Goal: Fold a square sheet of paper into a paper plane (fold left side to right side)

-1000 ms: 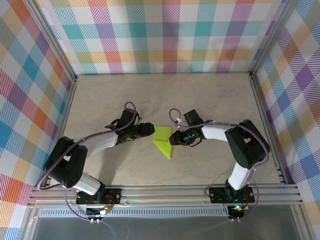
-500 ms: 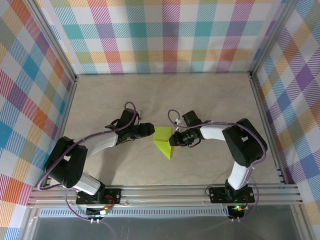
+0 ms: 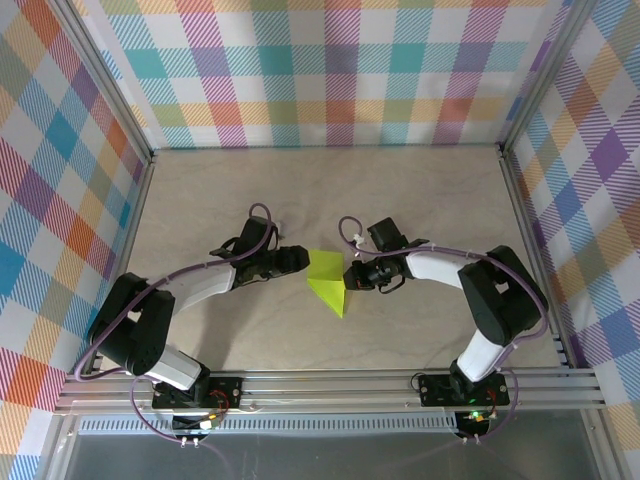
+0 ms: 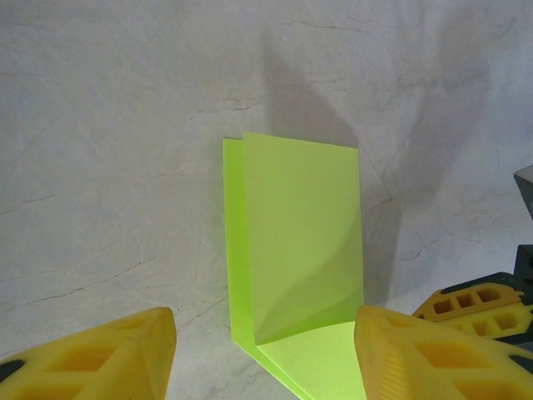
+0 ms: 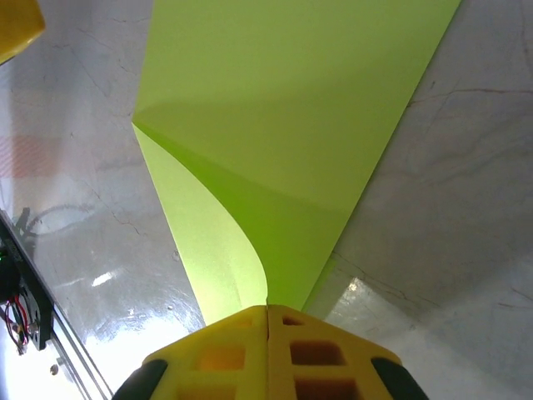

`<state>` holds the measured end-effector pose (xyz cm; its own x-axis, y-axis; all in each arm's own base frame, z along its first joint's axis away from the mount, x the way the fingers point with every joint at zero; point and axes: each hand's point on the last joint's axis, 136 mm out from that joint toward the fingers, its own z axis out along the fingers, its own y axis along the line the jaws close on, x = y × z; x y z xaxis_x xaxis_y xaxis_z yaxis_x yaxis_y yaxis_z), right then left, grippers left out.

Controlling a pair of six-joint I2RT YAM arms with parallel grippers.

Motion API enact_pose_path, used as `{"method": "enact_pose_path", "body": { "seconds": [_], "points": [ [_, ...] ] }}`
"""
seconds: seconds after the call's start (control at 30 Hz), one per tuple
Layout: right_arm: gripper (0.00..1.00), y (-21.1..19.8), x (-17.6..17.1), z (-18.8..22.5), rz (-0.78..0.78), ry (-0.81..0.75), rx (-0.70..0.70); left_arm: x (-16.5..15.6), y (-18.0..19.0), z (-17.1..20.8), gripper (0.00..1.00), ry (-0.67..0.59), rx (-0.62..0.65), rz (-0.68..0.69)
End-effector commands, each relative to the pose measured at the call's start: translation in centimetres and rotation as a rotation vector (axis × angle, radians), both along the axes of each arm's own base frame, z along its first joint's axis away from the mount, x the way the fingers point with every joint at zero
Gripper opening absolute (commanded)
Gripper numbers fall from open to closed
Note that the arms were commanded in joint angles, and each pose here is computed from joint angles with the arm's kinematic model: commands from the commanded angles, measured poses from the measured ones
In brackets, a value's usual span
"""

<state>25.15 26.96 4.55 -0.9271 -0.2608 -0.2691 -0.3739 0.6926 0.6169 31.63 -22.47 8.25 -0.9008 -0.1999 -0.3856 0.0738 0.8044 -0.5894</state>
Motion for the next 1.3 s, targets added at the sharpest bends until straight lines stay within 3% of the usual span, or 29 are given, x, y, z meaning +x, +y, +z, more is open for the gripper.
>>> {"method": "enact_pose_path", "body": {
  "seconds": [0.0,0.2,0.57,0.7,0.8,0.87,1.0,1.27],
  "points": [
    [0.03,-0.1,0.2,1.4,0.015,-0.052,-0.001,1.0,-0.8,1.1,0.6,-0.012,-0.025,-0.033],
    [0.03,-0.2,0.3,2.2,0.008,-0.081,0.004,1.4,-2.3,0.1,0.59,0.052,-0.064,-0.07],
    [0.03,-0.2,0.3,2.7,-0.007,-0.087,0.03,2.0,-4.0,-1.3,0.5,0.097,-0.123,-0.101],
    [0.03,-0.2,0.4,2.7,-0.011,-0.089,0.037,1.9,-4.5,-1.5,0.37,0.109,-0.141,-0.113],
    [0.04,-0.3,0.4,2.7,-0.016,-0.088,0.033,1.9,-4.5,-1.6,0.2,0.116,-0.144,-0.111],
    [0.08,-0.6,0.5,2.7,-0.024,-0.09,0.021,2.0,-4.3,-1.5,0.14,0.109,-0.14,-0.1],
    [0.26,-2.1,1.1,3.2,-0.079,-0.122,-0.062,1.9,-3.8,-1.2,0.03,0.12,-0.128,-0.055],
    [0.42,-2.9,0.5,5.4,-0.088,-0.237,-0.2,1.8,-4.1,-0.6,0.0,0.143,-0.186,0.077]
  ]
}}
